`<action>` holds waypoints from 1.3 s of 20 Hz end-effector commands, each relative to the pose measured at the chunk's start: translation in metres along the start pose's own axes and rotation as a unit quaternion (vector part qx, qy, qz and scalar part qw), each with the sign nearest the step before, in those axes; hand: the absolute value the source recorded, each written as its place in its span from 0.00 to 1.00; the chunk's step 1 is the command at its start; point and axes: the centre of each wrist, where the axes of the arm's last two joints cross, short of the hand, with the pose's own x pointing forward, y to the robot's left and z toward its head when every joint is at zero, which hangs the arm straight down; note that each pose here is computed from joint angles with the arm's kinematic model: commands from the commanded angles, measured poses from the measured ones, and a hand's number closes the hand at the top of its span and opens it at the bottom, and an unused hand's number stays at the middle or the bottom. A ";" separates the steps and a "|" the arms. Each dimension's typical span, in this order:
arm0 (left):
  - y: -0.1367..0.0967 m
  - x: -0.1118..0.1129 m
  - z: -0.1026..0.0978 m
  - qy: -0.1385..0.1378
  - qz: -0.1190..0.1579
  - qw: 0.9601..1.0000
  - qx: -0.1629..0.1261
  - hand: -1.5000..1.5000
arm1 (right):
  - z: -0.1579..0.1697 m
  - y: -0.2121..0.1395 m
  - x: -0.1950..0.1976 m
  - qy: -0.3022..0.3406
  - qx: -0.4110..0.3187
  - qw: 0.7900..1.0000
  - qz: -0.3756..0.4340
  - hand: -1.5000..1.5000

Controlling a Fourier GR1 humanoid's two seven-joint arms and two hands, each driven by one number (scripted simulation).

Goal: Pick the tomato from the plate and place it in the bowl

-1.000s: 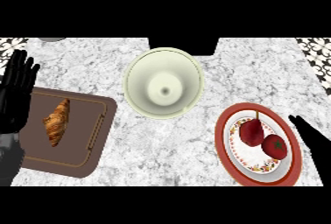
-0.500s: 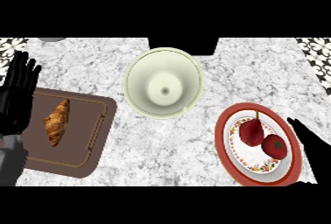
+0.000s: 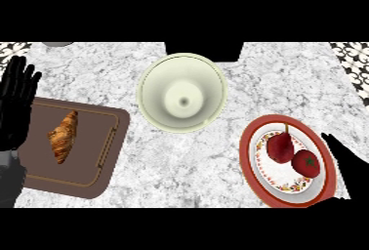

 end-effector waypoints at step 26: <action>-0.021 -0.019 -0.011 0.004 0.002 1.000 0.002 0.50 | -0.069 0.046 -0.045 0.036 0.027 0.999 0.002 0.00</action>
